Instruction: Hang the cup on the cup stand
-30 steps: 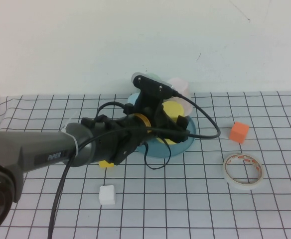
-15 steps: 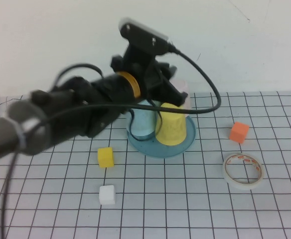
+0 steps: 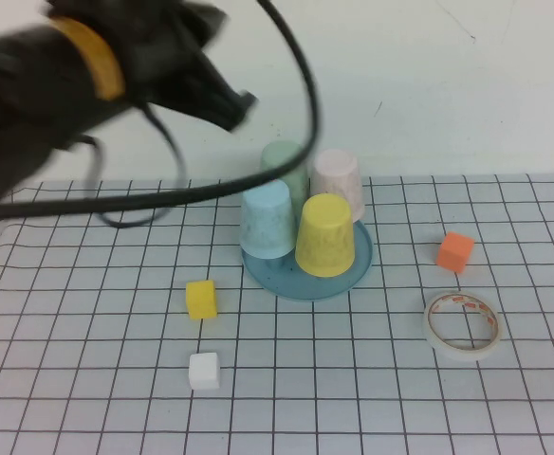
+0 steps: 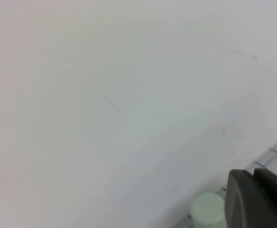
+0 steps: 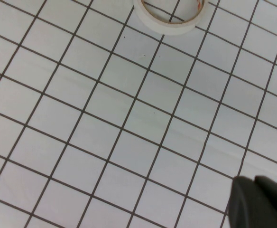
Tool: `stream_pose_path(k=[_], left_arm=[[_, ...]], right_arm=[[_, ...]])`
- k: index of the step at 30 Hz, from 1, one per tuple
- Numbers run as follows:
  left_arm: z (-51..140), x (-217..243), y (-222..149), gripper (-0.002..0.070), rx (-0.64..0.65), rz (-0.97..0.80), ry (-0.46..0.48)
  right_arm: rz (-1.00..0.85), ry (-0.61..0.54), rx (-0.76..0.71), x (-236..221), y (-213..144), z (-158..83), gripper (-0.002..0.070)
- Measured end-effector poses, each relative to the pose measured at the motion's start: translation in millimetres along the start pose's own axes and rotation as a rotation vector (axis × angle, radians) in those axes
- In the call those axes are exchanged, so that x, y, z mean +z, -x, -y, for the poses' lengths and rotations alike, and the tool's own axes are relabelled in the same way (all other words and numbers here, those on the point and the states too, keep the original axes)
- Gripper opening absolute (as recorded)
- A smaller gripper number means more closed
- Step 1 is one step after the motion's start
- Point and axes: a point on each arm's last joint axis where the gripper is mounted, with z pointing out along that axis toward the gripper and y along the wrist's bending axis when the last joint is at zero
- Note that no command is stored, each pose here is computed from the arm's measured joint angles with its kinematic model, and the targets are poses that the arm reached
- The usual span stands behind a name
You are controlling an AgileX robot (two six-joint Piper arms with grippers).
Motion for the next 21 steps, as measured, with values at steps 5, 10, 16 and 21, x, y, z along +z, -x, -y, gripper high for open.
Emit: stream_pose_path(k=[5,10,16,21], left_arm=[[-15.5,-53,22,-0.0001,0.004,0.093,0.053],[-21.1,-104,19,-0.0001,-0.011,0.162,0.076],[-15.4,-165,-29,-0.0001,-0.071,0.177,0.079],[-5.8,-206,-83,-0.0001,-0.097,0.185,0.087]], right_arm=[[0.000,0.000,0.000,0,0,0,-0.0001],[0.000,0.000,0.000,0,0,0,-0.0001],[0.000,0.000,0.000,0,0,0,-0.0001],[0.000,0.000,0.000,0,0,0,-0.0001]])
